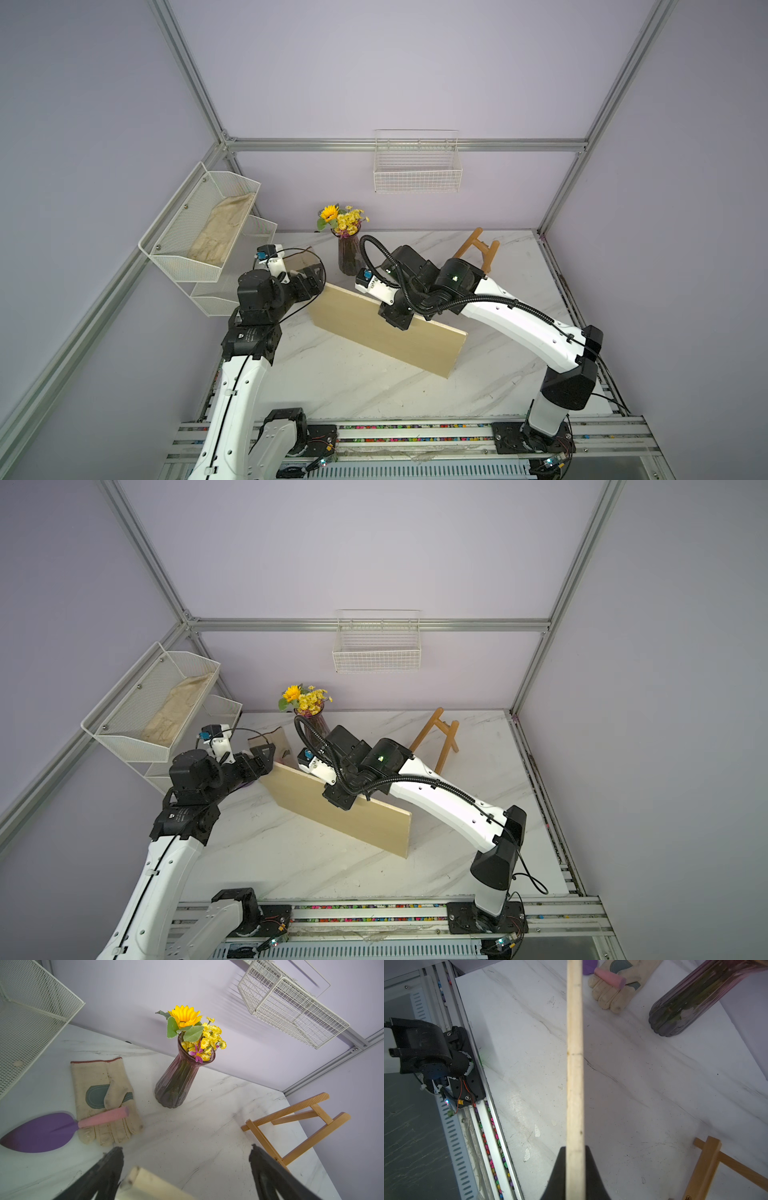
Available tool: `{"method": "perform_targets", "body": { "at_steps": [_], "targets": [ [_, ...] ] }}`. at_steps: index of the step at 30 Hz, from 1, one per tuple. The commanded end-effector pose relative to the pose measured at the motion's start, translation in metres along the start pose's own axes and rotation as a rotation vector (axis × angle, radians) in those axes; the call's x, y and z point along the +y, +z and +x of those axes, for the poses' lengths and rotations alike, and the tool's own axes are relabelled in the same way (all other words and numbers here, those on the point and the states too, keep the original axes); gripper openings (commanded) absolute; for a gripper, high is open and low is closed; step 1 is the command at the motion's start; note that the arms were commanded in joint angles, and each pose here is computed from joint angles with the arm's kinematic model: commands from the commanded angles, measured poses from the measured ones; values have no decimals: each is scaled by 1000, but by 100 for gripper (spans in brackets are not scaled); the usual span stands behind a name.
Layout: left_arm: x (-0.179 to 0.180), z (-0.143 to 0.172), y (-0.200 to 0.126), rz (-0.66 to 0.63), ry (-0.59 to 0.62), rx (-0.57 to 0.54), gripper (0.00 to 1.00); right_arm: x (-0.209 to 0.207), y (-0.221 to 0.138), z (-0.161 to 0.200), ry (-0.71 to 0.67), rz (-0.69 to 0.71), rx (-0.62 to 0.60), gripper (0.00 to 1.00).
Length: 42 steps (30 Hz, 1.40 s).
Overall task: Assemble the easel
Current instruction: Pick up the drawing board from the center of the board, then adjust the easel at the center of the board.
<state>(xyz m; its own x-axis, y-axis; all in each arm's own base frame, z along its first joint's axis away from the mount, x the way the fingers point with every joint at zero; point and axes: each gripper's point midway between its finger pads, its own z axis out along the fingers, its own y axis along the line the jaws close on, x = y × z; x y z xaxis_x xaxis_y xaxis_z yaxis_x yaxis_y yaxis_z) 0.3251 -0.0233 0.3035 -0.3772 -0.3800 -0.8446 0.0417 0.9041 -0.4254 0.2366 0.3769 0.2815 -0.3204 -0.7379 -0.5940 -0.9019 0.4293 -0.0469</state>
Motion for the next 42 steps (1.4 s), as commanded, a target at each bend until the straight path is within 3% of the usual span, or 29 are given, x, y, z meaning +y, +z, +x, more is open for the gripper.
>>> {"method": "perform_targets", "body": {
  "at_steps": [1,21,29,42],
  "targets": [
    [-5,4,-6,11,-5,27,98,-19,-22,-12,53,88,-85,0],
    [-18,1,-24,31,-19,25,100,-69,-96,-37,258,135,-316,0],
    [-41,29,-13,60,20,92,100,-100,-142,-28,365,169,-381,0],
    [-99,73,12,185,70,170,100,-130,-202,14,429,313,-332,0]
  ]
}}
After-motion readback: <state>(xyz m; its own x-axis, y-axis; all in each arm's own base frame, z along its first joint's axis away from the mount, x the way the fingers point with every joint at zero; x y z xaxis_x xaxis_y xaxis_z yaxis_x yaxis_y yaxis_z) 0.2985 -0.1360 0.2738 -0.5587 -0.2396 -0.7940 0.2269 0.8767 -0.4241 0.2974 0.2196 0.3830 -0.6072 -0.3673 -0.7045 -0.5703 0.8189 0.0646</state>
